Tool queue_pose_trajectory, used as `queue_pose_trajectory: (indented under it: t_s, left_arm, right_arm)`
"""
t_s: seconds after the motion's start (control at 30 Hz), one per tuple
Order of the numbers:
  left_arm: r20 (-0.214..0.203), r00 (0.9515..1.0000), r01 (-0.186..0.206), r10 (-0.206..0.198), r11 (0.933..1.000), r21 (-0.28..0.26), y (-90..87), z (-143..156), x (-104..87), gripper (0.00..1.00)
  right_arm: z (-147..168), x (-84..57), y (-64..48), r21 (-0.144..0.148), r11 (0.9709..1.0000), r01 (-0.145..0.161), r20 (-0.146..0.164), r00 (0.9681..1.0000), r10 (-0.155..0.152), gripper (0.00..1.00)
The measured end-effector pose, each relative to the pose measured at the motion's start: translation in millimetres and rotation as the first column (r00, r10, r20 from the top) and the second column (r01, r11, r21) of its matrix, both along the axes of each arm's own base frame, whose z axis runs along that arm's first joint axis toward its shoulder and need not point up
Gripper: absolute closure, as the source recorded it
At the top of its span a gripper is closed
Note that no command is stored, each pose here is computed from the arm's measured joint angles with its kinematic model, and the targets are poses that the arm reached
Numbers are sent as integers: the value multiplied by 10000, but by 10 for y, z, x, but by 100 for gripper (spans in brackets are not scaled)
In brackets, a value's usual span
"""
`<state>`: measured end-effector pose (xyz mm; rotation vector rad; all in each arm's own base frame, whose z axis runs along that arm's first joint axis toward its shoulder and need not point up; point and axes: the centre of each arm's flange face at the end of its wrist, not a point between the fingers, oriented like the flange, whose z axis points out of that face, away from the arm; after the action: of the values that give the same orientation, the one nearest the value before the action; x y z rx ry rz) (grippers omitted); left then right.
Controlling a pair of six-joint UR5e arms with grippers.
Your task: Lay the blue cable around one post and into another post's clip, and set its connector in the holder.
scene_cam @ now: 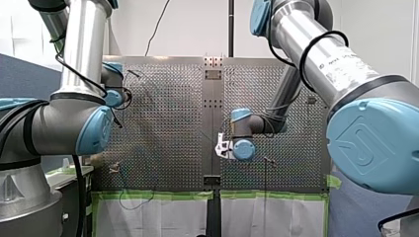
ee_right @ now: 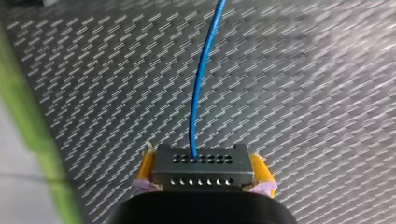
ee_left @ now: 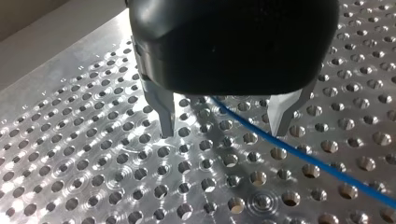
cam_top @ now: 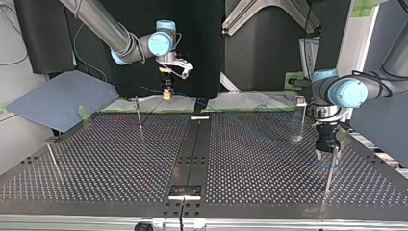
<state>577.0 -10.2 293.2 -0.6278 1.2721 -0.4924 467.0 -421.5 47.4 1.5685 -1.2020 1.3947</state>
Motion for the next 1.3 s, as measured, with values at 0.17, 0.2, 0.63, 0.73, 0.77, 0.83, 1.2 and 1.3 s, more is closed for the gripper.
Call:
queue_pose_trajectory:
  t_s: [0.17,0.2,0.63,0.73,0.77,0.83,1.2,1.3]
  left_arm:
    - [-44,10000,-69,70,10000,53,6,-3,-3,1]
    - [-44,10000,-70,70,10000,58,6,-3,-3,1]
    - [-61,10000,25,-25,10000,83,-45,-5,-5,1]
    - [-48,10000,22,-22,10000,94,-47,-3,-4,1]
    - [-43,10000,19,-19,10000,97,-46,-2,-3,1]
    - [-40,10000,17,-16,10000,98,-46,-2,-3,1]
    - [-58,10000,-2,3,9999,149,-47,-3,-4,1]
    - [-64,10000,-2,3,9999,152,-47,-4,-5,1]
  right_arm:
    - [-422,-253,63,441,9984,348,-209,9992,-339,98]
    - [-488,-299,70,506,9978,430,-246,9988,-417,98]
    - [-1202,-873,-84,1092,9761,1878,-463,9819,-1837,98]
    - [-1360,-1020,-143,1197,9699,2122,-422,9771,-2086,98]
    - [-1415,-1070,-165,1228,9681,2182,-390,9758,-2150,98]
    - [-1490,-1135,-194,1276,9662,2240,-327,9746,-2216,98]
    - [-1895,-1530,-380,1557,9602,2319,14,9720,-2350,98]
    - [-2019,-1646,-423,1615,9583,2358,154,9703,-2413,98]
